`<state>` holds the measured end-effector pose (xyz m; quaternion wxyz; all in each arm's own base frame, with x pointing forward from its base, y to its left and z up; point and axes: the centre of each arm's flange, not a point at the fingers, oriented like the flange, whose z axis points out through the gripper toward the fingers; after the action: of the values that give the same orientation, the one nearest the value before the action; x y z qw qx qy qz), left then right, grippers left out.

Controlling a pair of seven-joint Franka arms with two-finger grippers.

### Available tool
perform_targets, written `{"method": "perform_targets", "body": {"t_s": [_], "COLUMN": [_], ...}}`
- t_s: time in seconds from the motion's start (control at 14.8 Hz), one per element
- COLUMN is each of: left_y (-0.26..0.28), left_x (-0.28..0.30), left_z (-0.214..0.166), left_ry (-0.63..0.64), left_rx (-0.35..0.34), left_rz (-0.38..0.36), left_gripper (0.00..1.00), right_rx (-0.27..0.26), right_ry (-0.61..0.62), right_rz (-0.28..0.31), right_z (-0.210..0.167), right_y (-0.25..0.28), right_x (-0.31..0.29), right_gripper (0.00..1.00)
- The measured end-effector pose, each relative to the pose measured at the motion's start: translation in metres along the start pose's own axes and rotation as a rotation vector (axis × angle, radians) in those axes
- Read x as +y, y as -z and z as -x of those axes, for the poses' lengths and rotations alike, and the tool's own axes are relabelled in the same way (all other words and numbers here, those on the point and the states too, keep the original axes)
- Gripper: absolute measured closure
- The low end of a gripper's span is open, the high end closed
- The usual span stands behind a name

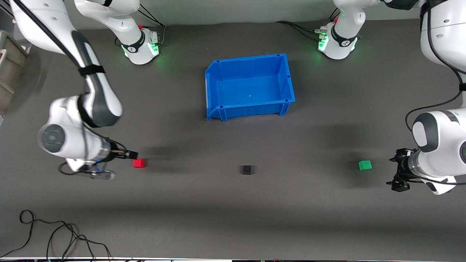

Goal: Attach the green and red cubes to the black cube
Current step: 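Lower the right gripper over the red cube while the left gripper lowers over green, then close the right gripper on the red cube while the left gripper grasps green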

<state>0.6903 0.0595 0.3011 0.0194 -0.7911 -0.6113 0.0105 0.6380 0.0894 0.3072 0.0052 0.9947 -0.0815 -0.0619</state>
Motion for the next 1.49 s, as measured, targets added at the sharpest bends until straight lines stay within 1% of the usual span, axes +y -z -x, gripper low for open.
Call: {"method": "perform_targets", "body": {"t_s": [0.27, 0.34, 0.61, 0.74, 0.88, 1.29, 1.35, 1.42, 1.49], "left_y": [-0.009, -0.015, -0.049, -0.064, -0.077, -0.096, -0.098, -0.1, -0.103], "left_x": [-0.002, -0.002, -0.004, -0.004, -0.007, -0.016, -0.016, -0.017, -0.018], "left_z": [-0.001, 0.001, 0.009, 0.006, 0.006, 0.016, 0.019, 0.019, 0.018], "left_ry": [0.143, 0.161, 0.18, 0.206, 0.232, 0.287, 0.29, 0.296, 0.3], "left_rx": [-0.007, -0.01, -0.021, -0.027, -0.051, -0.072, -0.071, -0.069, -0.066], "left_rz": [-0.021, -0.03, -0.077, -0.056, -0.042, -0.074, -0.073, -0.065, -0.055], "left_gripper": [0.0, 0.0, 0.0, 0.0, 0.0, 0.0, 0.01, 0.06, 0.15], "right_rx": [0.015, 0.017, 0.033, 0.045, 0.046, 0.051, 0.051, 0.048, 0.046], "right_ry": [-0.006, -0.01, -0.019, -0.017, -0.017, 0.005, 0.005, 0.006, 0.007], "right_rz": [-0.006, -0.007, -0.013, -0.016, -0.016, -0.015, -0.016, -0.015, -0.014], "right_z": [-0.014, -0.017, -0.023, -0.026, -0.028, -0.028, -0.027, -0.026, -0.026], "right_y": [-0.051, -0.061, -0.085, -0.096, -0.103, -0.113, -0.115, -0.116, -0.118], "right_x": [-0.002, 0.0, 0.004, 0.007, 0.012, 0.026, 0.027, 0.027, 0.027], "right_gripper": [0.0, 0.0, 0.0, 0.0, 0.0, 0.0, 0.0, 0.0, 0.0]}}
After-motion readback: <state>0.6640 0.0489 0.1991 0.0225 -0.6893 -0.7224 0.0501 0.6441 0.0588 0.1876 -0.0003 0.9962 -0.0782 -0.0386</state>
